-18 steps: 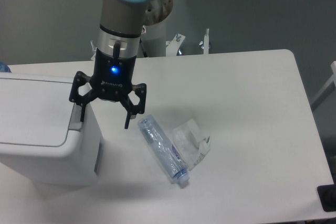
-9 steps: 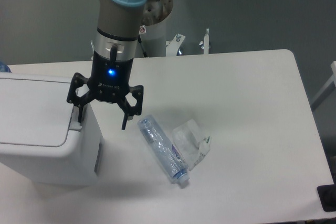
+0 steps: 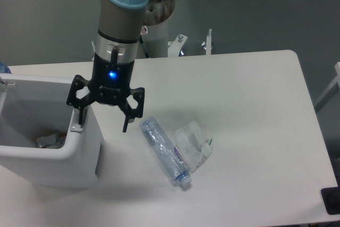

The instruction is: Open the trash can

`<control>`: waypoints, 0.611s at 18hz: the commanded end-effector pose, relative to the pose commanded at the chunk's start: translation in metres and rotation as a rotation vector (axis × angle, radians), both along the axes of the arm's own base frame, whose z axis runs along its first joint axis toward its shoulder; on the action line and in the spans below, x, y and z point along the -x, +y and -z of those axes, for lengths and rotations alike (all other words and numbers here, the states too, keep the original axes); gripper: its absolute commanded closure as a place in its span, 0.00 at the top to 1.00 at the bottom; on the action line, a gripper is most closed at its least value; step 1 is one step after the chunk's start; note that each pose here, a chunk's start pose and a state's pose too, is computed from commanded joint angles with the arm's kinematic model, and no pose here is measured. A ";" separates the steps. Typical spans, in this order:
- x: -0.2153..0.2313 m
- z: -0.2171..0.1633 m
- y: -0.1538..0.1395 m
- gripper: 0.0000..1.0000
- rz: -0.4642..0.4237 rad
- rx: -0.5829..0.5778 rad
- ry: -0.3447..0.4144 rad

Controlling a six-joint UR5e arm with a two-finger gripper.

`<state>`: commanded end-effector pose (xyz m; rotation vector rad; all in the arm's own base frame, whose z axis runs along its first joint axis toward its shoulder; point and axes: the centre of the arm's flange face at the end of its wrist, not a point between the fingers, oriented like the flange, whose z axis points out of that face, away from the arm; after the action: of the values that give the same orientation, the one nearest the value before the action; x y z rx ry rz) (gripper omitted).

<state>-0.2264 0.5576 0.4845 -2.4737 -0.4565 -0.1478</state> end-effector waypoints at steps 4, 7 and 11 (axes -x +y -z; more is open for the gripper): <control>0.011 -0.012 0.004 1.00 -0.010 0.004 0.062; 0.047 0.012 -0.001 1.00 -0.019 0.100 0.157; 0.090 0.028 -0.012 1.00 -0.019 0.151 0.206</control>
<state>-0.3168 0.5453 0.4567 -2.5961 -0.4158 0.1538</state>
